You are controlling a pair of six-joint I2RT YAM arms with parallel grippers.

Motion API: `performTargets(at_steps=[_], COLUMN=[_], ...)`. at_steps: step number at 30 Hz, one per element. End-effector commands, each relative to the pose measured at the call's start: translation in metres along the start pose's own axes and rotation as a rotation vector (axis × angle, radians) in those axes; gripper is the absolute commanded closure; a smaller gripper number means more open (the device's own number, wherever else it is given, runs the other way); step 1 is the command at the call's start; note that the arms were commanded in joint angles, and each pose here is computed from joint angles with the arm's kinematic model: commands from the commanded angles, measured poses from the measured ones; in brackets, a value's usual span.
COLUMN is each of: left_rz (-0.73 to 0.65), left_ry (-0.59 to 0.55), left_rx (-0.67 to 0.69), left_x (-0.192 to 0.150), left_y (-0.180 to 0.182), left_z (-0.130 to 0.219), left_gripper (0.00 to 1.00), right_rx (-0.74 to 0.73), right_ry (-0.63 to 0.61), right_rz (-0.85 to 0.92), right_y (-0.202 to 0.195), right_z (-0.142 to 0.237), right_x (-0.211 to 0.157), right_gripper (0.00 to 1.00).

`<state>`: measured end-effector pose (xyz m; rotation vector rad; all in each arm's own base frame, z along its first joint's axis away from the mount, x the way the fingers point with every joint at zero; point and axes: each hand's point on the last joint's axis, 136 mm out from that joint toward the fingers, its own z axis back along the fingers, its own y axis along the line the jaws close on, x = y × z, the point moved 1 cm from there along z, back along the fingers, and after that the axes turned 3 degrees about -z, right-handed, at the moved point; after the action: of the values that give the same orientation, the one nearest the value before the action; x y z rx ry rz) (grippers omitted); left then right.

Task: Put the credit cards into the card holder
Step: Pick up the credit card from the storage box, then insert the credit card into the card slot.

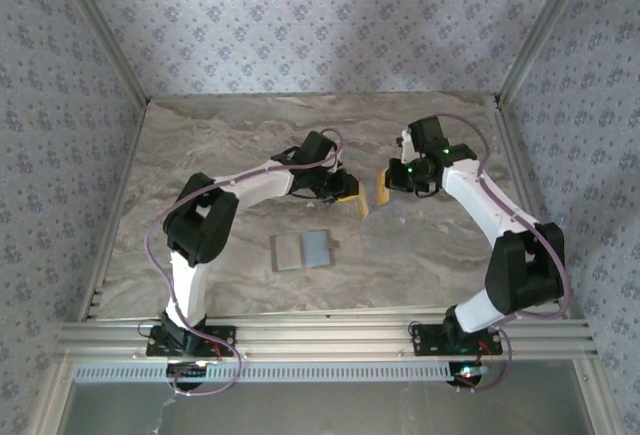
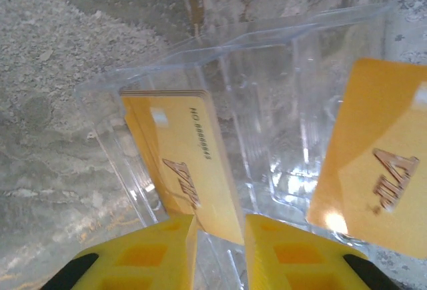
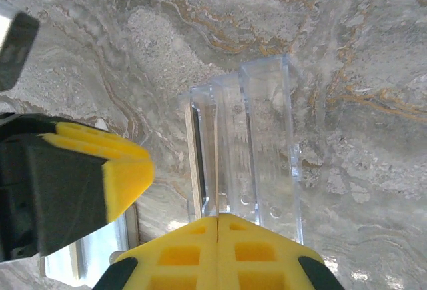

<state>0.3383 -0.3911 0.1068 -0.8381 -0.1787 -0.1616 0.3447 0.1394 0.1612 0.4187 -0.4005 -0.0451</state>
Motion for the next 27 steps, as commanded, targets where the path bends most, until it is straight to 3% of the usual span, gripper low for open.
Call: performTargets(at_steps=[1, 7, 15, 18, 23, 27], left_rz=[-0.049, -0.098, -0.002, 0.029, 0.063, 0.062], left_ry=[-0.051, -0.103, -0.117, -0.081, -0.041, -0.022], left_rx=[0.010, 0.155, 0.490, 0.574, 0.567, 0.601], left_x=[0.004, -0.012, -0.079, -0.104, -0.123, -0.127], left_y=[-0.014, 0.005, 0.108, 0.136, 0.150, 0.156], left_z=[0.032, 0.080, 0.140, 0.143, 0.132, 0.128], left_gripper=[0.73, 0.64, 0.52, 0.51, 0.51, 0.51], right_rx=[-0.002, 0.099, 0.306, 0.417, 0.563, 0.572], right_ry=[-0.066, -0.080, -0.039, 0.002, 0.096, 0.163], right_rz=[0.008, 0.060, 0.193, 0.215, 0.204, 0.212], right_y=[0.002, 0.024, 0.082, 0.105, 0.127, 0.129], right_z=[0.015, 0.017, -0.001, -0.011, -0.031, -0.050], right_x=[0.008, 0.002, -0.026, -0.040, -0.070, -0.095], right_gripper=[1.00, 1.00, 1.00, 1.00, 1.00, 1.00])
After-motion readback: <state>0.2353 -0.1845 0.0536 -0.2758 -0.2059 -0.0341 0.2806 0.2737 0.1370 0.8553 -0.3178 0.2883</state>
